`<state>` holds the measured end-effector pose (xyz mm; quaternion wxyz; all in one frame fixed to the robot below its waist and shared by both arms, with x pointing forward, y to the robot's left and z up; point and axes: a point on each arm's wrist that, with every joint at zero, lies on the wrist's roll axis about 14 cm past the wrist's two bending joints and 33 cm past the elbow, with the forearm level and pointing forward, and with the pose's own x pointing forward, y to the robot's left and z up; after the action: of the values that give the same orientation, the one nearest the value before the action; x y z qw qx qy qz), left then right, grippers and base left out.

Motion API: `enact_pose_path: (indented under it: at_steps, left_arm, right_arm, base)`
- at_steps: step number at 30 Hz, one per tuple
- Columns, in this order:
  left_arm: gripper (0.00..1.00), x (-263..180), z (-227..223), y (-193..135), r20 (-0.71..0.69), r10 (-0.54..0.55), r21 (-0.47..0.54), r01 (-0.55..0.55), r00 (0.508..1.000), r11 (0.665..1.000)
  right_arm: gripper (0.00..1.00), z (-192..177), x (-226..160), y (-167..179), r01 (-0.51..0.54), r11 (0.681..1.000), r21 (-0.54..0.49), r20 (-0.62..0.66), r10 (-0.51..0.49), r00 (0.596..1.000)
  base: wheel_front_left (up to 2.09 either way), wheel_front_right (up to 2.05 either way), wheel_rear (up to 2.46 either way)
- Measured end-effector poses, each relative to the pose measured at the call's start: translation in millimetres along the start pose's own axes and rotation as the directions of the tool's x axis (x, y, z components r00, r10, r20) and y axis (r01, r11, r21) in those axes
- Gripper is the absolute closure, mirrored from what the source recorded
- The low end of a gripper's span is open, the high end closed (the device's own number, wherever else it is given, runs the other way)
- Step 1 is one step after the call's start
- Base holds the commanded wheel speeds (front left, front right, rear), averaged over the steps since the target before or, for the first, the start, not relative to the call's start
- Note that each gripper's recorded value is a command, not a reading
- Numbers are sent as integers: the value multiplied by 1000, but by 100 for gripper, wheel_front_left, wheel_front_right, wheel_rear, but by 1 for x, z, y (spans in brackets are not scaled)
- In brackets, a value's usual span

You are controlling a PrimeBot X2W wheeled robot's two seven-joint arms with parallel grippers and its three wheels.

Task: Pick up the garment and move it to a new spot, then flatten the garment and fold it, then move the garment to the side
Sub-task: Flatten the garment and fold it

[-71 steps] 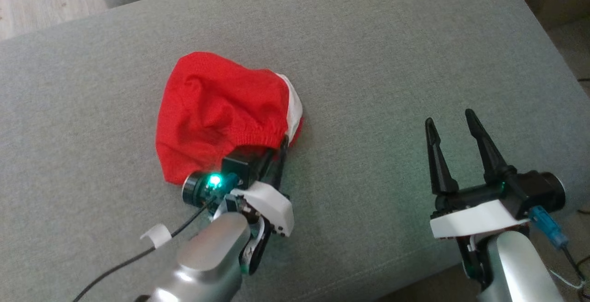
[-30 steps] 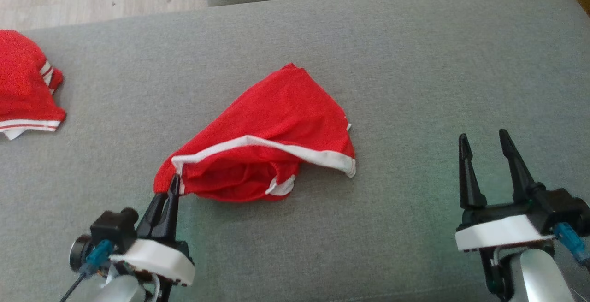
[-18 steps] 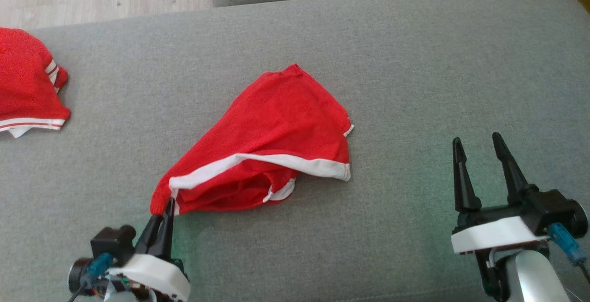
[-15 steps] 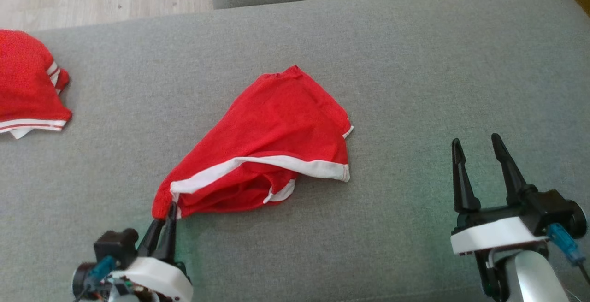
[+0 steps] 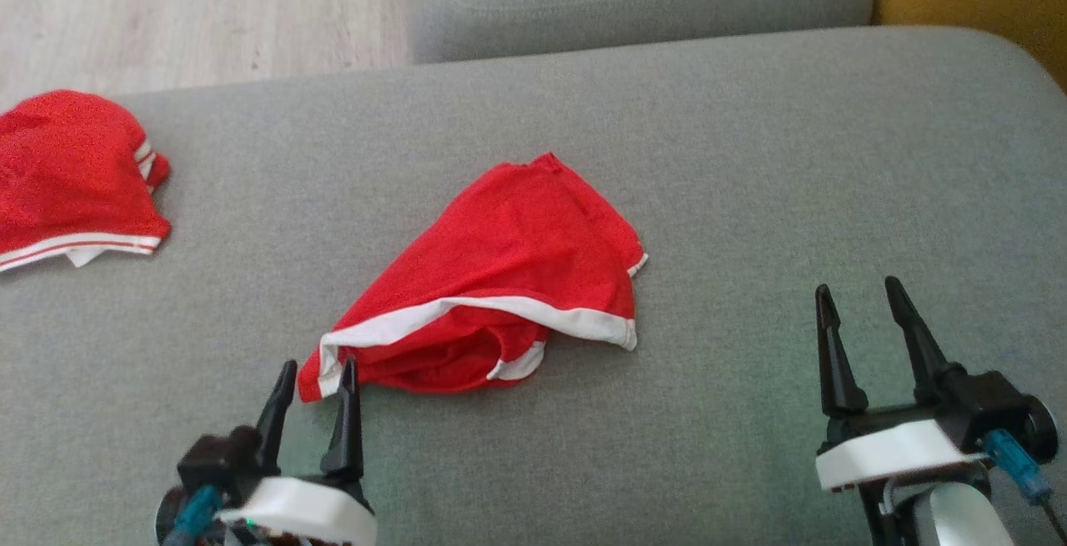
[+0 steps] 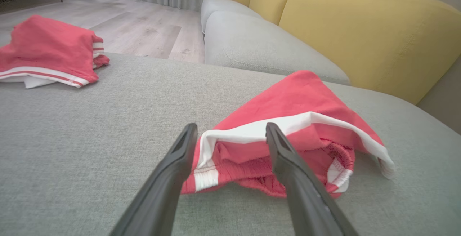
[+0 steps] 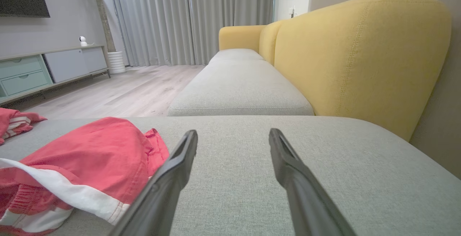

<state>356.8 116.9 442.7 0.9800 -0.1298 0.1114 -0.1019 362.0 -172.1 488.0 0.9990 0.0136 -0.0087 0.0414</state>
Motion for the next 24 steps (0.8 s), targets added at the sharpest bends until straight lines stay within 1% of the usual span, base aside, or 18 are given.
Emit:
enact_pose_path:
  at_steps: [7, 14, 19, 24]
  left_arm:
    - [0, -21, 2, 6, 34, 45, -19, -44, 998, 999]
    - [0, -31, 0, 14, 47, 95, -44, -93, 994, 995]
    - [0, -31, 1, 13, 60, 102, -49, -99, 993, 994]
    - [0, -34, -7, 13, 42, 109, -45, -107, 993, 993]
  right_arm:
    - [0, 6, -7, 4, -11, 1000, -1, 20, 12, 1000]
    - [0, 7, -9, 8, -21, 1000, 6, 22, 21, 1000]
    - [0, 6, -10, 14, -38, 999, 8, 19, 37, 999]
    - [0, 5, -11, 15, -42, 999, 10, 16, 42, 999]
  base:
    - [0, 0, 0]
    - [0, 0, 0]
    - [0, 0, 0]
    - [0, 0, 0]
